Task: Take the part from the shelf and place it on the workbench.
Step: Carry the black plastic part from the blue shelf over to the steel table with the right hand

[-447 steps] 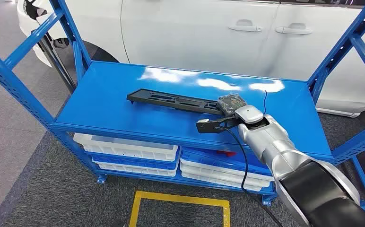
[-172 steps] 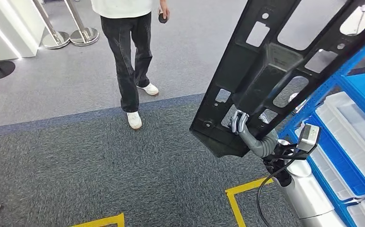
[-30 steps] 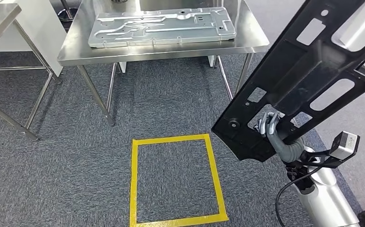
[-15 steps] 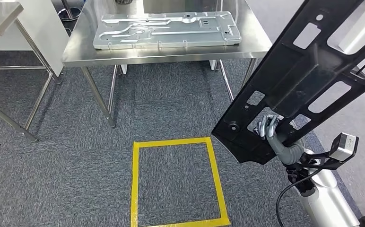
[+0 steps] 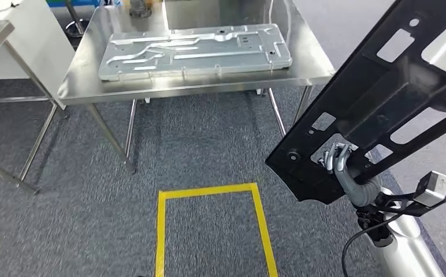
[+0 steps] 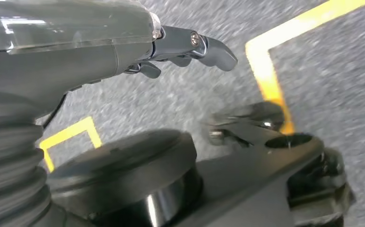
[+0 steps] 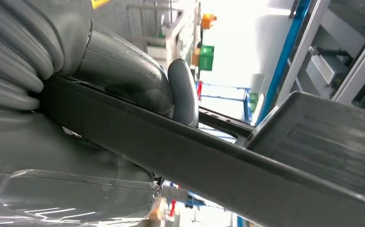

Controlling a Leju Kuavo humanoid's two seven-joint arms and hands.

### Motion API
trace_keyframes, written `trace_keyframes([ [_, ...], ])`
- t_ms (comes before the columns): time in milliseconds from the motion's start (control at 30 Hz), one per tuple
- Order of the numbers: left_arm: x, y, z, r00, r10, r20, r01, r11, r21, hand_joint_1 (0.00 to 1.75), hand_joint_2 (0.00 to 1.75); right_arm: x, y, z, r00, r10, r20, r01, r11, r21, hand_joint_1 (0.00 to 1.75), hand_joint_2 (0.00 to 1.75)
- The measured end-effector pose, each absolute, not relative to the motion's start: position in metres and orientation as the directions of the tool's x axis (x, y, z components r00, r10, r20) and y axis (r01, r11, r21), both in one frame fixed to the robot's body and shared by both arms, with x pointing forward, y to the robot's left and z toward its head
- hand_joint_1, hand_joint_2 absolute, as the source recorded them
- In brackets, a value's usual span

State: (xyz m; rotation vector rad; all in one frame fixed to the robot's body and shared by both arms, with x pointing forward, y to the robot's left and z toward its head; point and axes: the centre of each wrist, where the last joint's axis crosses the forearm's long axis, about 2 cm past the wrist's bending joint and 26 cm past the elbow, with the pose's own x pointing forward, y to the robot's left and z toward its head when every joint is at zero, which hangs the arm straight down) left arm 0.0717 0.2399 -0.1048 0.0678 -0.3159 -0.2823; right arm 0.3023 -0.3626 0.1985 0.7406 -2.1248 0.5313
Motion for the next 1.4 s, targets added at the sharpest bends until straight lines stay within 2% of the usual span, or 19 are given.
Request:
trace_keyframes([
  [400, 0.062, 0.240, -0.106, 0.921, -0.270, 0.281, 0.251, 0.963, 0.103, 0.00, 1.75, 0.308, -0.369, 0.212, -0.509, -0.258, 0.821, -0.646, 0.745, -0.166, 1.71, 1.75],
  [800, 0.063, 0.241, -0.106, 0.924, -0.253, 0.286, 0.231, 0.967, 0.110, 0.00, 1.75, 0.366, -0.424, 0.291, -0.496, -0.097, 0.863, -0.583, 0.774, -0.248, 1.71, 1.75],
  [967, 0.061, 0.239, -0.106, 0.923, -0.255, 0.289, 0.236, 0.967, 0.099, 0.00, 1.75, 0.378, -0.439, 0.303, -0.489, -0.049, 0.871, -0.551, 0.792, -0.264, 1.71, 1.75],
  [1400, 0.067, 0.239, -0.105, 0.919, -0.242, 0.312, 0.218, 0.970, 0.110, 0.00, 1.75, 0.406, -0.467, 0.318, -0.474, 0.241, 0.847, -0.381, 0.811, -0.445, 1.71, 1.75],
])
